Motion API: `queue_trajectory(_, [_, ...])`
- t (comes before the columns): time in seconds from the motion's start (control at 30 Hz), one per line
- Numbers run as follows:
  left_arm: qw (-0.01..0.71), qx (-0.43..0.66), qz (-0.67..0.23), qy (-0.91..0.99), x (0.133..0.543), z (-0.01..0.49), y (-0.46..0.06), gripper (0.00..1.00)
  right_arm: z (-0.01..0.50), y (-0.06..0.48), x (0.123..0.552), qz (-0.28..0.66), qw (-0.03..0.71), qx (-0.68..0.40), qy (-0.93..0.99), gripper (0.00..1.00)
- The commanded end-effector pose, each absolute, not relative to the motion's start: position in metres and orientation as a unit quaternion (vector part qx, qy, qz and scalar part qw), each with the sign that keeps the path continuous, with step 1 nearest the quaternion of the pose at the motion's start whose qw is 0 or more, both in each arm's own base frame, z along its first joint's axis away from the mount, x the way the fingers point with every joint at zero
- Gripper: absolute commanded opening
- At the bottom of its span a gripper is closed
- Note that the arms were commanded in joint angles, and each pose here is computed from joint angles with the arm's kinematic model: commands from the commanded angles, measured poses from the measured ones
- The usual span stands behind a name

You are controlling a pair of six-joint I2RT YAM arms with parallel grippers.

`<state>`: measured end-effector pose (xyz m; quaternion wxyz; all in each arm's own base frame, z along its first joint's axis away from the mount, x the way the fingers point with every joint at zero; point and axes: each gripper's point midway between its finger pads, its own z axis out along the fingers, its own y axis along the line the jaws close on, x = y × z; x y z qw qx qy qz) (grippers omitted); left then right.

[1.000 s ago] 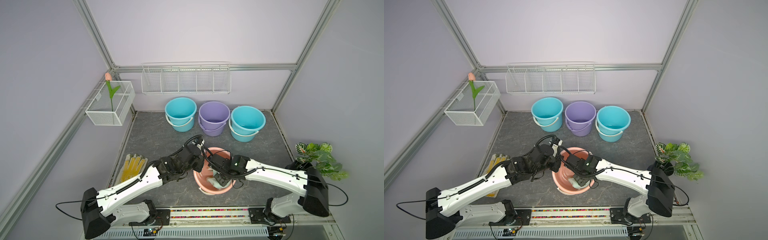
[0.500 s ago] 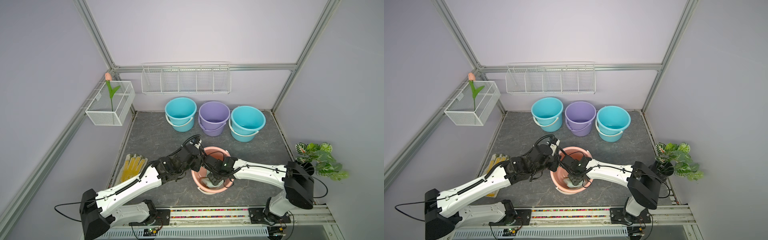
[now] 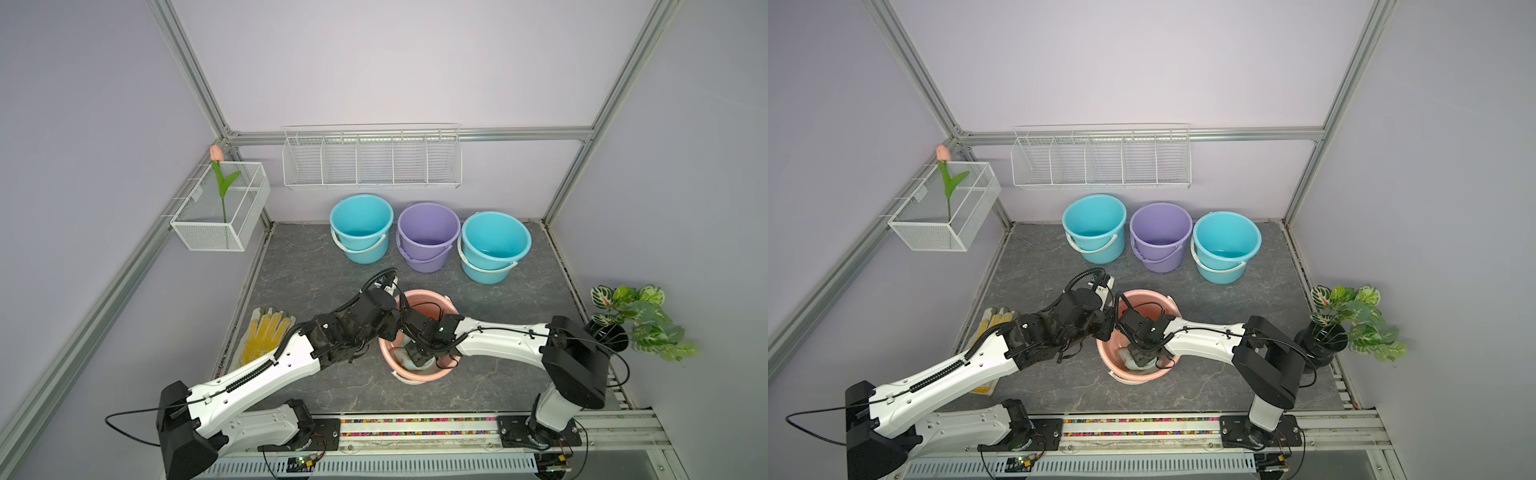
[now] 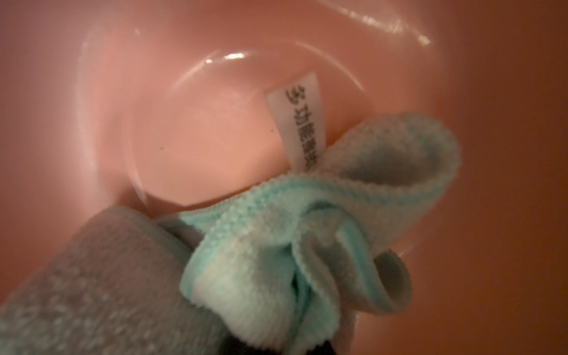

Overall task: Wipe the inside of the bucket with a cloth
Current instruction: Wipe the dirt from the inside of the bucket.

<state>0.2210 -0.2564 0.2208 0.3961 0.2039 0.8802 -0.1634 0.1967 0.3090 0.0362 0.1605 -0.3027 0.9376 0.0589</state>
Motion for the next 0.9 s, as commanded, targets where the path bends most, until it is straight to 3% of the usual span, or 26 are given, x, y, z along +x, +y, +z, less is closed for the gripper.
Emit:
queue_trajectory(0.0, [0.423,0.212,-0.233,0.85,0.215,0.249,-0.281,0.0,-0.007,0.269,0.165,-0.006,0.059,-0.298,0.953,0.07])
queue_trajectory(0.3, [0.441,0.233,-0.241,0.832,0.213,0.252,-0.283,0.0,0.094,0.267,0.17,0.038,0.123,-0.275,0.953,0.07])
queue_trajectory(0.57, [0.471,0.245,-0.229,0.816,0.214,0.25,-0.274,0.0,0.156,0.261,0.151,0.094,0.113,-0.242,0.959,0.07])
queue_trajectory(0.87, [0.482,0.247,-0.24,0.806,0.214,0.248,-0.276,0.0,0.198,0.289,0.129,0.215,0.078,-0.201,0.953,0.07])
